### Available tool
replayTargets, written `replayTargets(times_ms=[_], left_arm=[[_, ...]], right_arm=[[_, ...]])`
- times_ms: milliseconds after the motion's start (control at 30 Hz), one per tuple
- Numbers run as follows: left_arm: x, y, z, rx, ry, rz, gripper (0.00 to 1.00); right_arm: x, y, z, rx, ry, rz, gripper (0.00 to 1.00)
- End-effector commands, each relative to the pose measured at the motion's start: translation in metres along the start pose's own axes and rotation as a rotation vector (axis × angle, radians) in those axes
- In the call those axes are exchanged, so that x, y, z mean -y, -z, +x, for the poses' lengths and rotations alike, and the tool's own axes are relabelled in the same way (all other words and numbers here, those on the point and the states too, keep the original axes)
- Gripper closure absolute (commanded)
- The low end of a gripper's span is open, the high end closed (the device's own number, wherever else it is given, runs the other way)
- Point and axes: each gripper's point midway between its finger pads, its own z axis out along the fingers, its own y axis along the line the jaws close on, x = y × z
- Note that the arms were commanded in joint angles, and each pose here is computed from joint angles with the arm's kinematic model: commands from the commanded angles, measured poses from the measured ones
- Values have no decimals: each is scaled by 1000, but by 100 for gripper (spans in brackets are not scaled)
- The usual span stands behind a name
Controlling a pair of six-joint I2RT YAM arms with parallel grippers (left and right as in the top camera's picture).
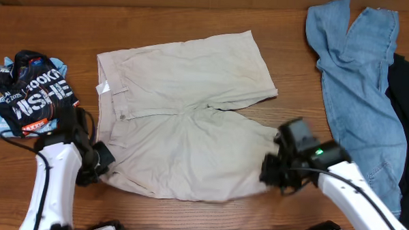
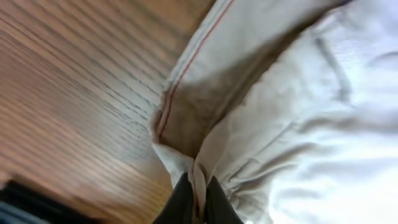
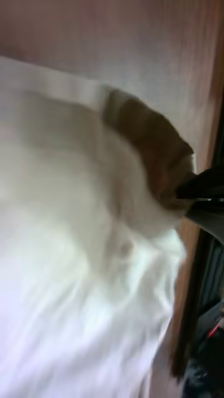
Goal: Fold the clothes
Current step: 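Lift the leg hems and fold them up over the waistband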
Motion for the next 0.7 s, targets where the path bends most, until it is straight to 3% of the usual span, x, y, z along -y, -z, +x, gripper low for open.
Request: replayTargets(times_ms=[0,167,667], left_arm=[[8,44,-18,116,-56,65,96],[4,82,-16,185,-80,81,96],[-6,148,12,311,-119,159,96]], right_arm=[[-22,61,-37,239,62,24,96],[-30,116,-52,384,63,75,96],[-10,179,-38,595,5,21,96]])
